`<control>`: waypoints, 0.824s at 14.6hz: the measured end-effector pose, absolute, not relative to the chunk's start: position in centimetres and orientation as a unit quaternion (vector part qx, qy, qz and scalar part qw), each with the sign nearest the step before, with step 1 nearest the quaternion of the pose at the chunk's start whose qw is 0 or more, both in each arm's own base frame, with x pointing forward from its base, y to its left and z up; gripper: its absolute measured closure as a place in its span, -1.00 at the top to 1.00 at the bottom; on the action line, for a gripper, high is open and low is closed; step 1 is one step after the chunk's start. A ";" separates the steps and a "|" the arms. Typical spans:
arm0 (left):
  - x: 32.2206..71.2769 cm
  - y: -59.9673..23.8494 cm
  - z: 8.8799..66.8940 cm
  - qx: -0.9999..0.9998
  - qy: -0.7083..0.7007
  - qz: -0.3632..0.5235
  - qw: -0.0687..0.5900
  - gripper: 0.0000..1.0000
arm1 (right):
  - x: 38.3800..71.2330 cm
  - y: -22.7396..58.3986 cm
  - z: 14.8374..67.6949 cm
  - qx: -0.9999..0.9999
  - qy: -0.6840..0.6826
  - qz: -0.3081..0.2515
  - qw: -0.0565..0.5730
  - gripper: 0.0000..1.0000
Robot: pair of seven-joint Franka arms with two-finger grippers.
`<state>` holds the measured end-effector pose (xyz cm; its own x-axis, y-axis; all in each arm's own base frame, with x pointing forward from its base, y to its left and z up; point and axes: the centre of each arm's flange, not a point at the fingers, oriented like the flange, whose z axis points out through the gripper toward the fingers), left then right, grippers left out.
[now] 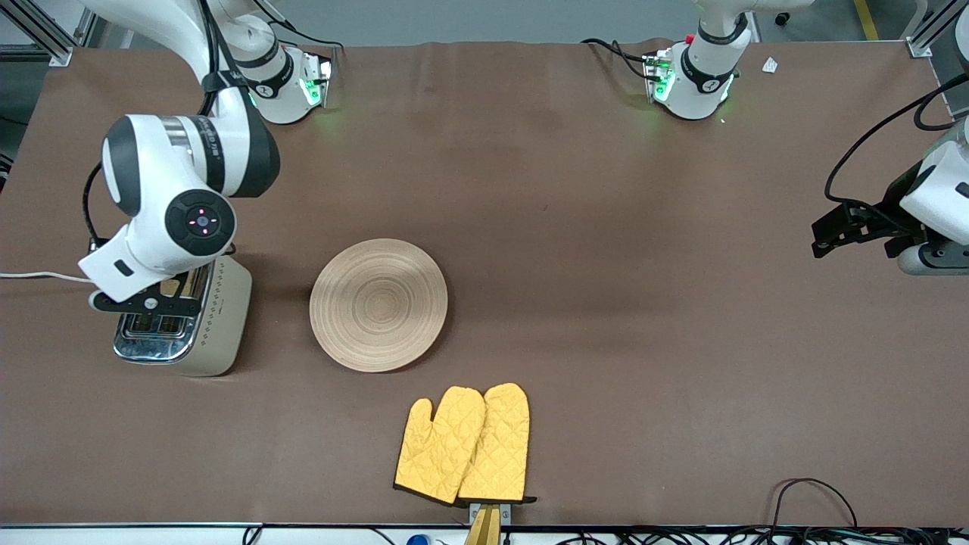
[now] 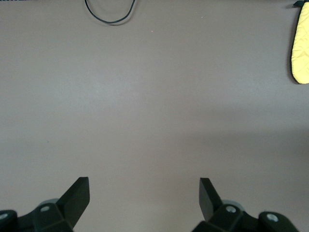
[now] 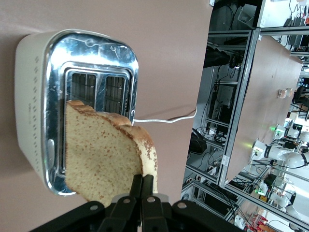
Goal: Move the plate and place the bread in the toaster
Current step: 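Lower the bread slice into the toaster slot with the right gripper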
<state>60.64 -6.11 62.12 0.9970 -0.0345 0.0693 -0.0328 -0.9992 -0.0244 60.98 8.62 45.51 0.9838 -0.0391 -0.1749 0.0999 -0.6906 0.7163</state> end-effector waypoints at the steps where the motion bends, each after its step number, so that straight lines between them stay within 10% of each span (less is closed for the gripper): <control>1: 60.6 -5.9 62.2 -0.999 0.015 -0.036 0.012 1.00 | 61.2 8.2 45.2 0.915 0.015 -0.089 0.392 -0.96; 12: 60.6 -3.8 62.7 -0.999 0.000 -0.040 0.012 1.00 | 62.2 6.9 43.3 0.914 0.016 -0.092 0.394 -0.96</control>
